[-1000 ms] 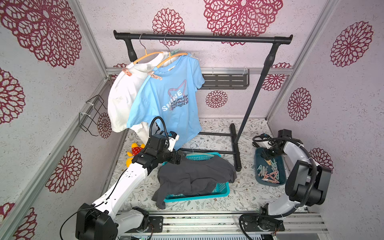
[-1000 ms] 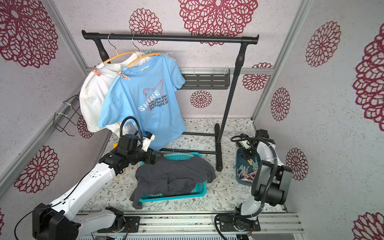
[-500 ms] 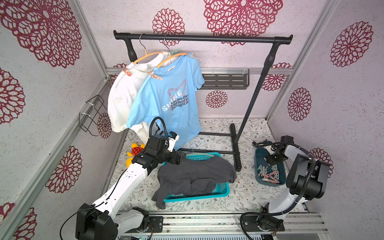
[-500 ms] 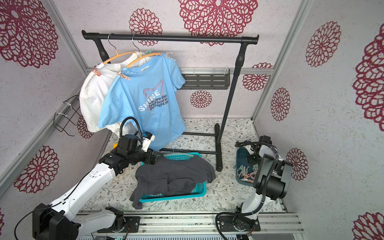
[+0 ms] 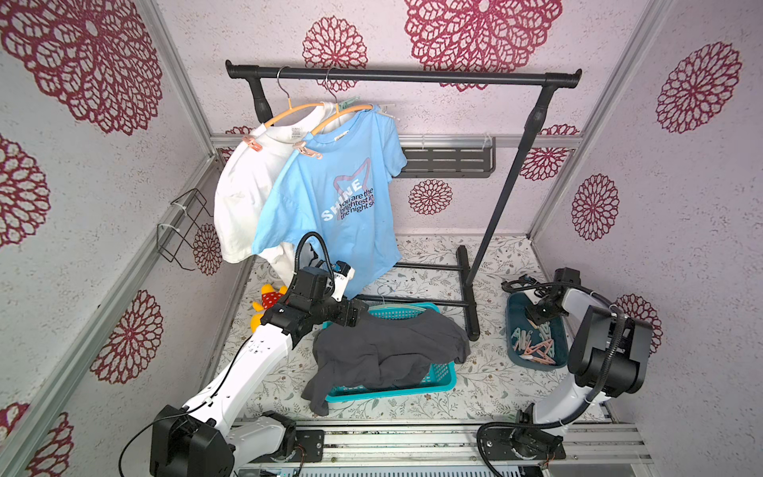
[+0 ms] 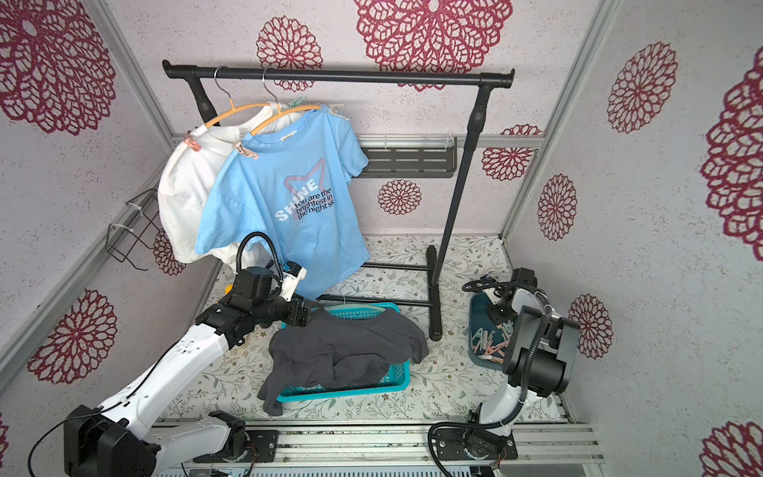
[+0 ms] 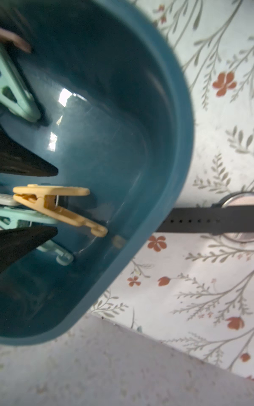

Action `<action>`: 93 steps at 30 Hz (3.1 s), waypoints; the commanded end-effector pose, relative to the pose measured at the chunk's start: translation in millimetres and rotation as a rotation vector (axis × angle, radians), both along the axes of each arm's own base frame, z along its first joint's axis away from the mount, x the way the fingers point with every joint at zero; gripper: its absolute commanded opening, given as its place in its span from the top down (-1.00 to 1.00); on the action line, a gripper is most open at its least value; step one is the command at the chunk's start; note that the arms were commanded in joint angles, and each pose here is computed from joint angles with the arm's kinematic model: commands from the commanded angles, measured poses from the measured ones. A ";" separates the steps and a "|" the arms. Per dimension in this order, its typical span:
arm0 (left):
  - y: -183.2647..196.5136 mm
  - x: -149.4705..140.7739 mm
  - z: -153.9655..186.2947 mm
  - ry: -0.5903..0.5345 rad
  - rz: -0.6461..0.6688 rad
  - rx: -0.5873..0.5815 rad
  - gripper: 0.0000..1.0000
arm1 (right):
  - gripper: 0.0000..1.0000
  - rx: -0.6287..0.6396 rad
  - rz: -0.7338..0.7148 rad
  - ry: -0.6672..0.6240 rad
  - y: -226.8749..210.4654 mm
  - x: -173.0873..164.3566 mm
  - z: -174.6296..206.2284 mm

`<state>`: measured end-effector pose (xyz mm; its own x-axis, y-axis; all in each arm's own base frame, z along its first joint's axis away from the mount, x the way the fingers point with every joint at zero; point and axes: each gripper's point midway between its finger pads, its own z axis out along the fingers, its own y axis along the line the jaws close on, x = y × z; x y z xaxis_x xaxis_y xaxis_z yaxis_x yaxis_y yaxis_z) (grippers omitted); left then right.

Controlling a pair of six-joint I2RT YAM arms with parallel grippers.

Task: Use clothespins to secure the t-shirt on both sides of the hanger
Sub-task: Pick up the clothespin from the storage box.

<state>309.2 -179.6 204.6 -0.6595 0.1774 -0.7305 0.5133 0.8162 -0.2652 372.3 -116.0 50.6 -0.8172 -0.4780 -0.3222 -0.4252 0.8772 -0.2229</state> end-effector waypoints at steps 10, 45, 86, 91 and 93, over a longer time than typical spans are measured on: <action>1.2 -0.3 -3.8 0.013 -0.009 -0.010 -0.57 | 0.19 0.000 0.046 0.032 2.2 6.5 -5.8; 0.5 -0.7 -5.9 0.028 -0.016 -0.014 -0.56 | 0.27 -0.010 0.017 0.074 -2.7 -0.6 -15.4; 10.2 -5.7 25.1 -0.122 0.027 -0.050 -0.55 | 1.00 0.211 -0.030 -0.493 43.0 22.9 139.9; 4.8 -8.0 28.5 -0.128 0.013 -0.073 -0.55 | 1.00 0.384 -0.001 -0.656 75.0 13.9 186.0; 0.9 -8.0 31.8 -0.140 0.002 -0.085 -0.56 | 1.00 0.434 0.011 -0.705 86.1 7.3 199.9</action>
